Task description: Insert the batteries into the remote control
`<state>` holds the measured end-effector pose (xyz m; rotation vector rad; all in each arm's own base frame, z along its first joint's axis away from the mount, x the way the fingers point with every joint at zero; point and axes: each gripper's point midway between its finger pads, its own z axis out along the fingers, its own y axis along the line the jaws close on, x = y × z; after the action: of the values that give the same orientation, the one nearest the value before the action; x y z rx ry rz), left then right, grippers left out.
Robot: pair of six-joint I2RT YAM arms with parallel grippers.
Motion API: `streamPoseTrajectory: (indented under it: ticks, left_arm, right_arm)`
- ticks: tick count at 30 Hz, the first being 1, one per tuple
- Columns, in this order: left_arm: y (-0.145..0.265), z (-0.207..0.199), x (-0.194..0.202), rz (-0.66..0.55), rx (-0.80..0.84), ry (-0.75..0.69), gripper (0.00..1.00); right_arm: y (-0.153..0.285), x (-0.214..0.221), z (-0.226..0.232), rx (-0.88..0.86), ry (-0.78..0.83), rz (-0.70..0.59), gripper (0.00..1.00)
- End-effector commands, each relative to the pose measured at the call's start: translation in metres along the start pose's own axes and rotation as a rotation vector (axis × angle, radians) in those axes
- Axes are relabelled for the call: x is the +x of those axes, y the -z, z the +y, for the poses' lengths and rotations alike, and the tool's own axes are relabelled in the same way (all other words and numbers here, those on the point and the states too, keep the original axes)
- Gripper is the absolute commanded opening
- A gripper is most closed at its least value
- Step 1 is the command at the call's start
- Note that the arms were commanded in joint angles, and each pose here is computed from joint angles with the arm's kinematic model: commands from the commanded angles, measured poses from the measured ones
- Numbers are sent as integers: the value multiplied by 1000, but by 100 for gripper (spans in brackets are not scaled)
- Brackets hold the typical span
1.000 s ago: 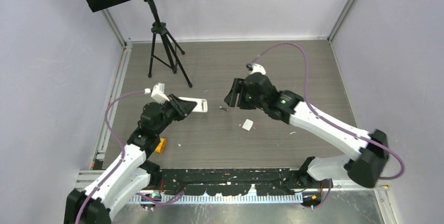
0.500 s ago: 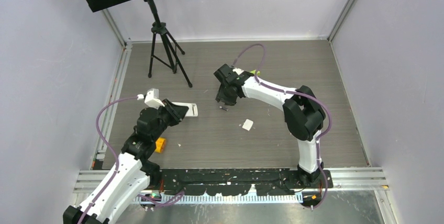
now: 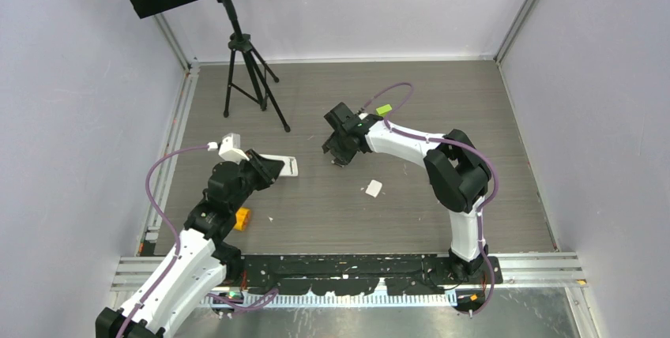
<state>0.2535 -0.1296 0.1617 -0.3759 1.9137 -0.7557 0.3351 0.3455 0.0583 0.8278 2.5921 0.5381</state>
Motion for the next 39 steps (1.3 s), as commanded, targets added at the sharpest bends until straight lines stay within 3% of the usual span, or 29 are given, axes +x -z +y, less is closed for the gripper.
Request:
streamPoseTrajectory:
  ticks: [1, 16, 27, 31, 39]
  left_arm:
    - [-2, -5, -14, -54, 9, -16, 0]
    - [1, -3, -18, -64, -2, -35, 0]
    - [4, -4, -20, -71, -3, -43, 0]
    - [6, -5, -23, -80, -3, -46, 0]
    - [8, -9, -31, -96, -3, -66, 0]
  right_arm:
    - [-1, -2, 7, -2, -55, -16, 46]
    - [-12, -6, -12, 87, -98, -56, 41]
    - [-16, -5, -24, 137, -125, -62, 30]
    - [-18, -11, -25, 158, -139, -80, 31]
    - [-21, -33, -21, 183, -155, -139, 43]
